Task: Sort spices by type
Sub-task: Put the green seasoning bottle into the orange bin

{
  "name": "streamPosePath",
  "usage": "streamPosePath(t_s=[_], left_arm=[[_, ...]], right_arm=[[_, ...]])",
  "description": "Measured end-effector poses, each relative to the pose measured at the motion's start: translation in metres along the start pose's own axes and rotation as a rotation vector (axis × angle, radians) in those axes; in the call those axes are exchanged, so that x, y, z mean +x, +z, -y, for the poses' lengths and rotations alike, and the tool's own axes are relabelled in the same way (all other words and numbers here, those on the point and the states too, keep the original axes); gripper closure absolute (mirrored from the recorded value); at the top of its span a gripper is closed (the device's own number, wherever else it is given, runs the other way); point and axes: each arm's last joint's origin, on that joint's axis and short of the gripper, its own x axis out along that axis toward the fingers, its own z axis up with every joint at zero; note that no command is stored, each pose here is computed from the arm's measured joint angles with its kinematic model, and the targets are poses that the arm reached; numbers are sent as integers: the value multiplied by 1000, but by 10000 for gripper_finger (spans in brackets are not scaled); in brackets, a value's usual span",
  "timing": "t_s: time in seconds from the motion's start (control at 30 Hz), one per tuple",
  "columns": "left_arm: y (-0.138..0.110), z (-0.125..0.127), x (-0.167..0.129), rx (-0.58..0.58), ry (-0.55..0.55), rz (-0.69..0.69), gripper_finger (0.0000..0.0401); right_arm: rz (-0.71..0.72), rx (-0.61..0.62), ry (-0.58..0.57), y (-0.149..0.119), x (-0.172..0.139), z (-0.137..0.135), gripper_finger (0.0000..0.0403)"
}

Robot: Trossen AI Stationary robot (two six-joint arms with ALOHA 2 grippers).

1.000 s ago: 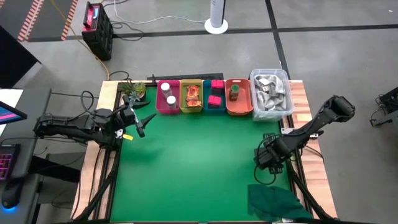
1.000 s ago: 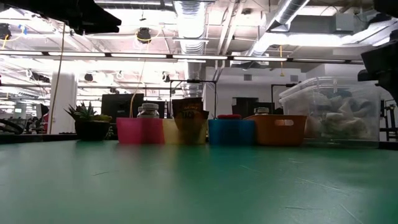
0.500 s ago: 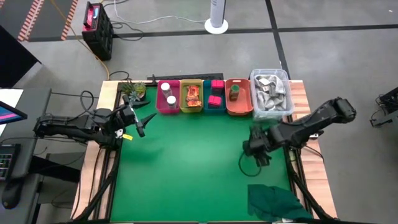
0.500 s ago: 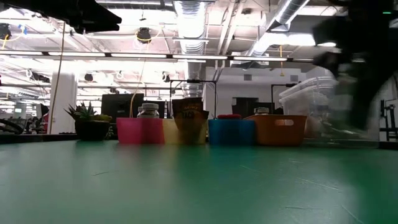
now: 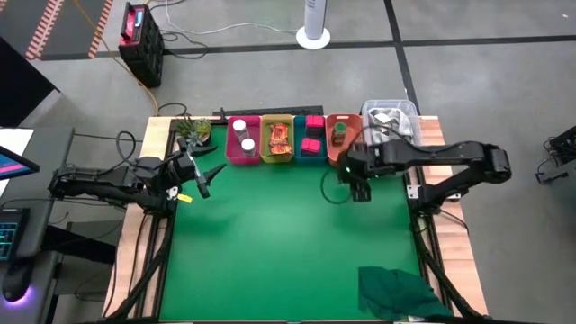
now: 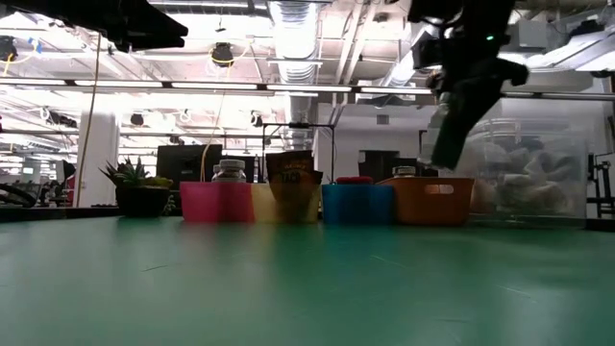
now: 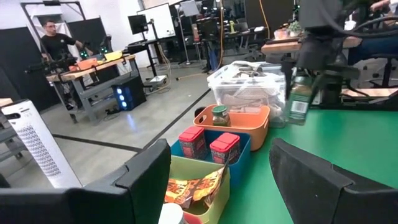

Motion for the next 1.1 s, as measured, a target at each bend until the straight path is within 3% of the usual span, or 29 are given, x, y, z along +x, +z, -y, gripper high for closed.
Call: streamPosePath(t_s=[0.3, 0.5, 0.7, 1.1], left_arm=[[0, 0, 0, 0, 0, 0, 142], [0, 0, 0, 0, 0, -2, 142], [0, 0, 0, 2, -1, -4, 142], [-1, 0, 0, 12, -3, -12, 142]], right_arm=[[-138, -82, -90, 25, 14, 47, 171], [-213, -98, -80, 35, 21, 77, 172], [-301, -127, -59, 32, 41, 93, 172], [-431, -66, -4, 21, 90, 117, 162]])
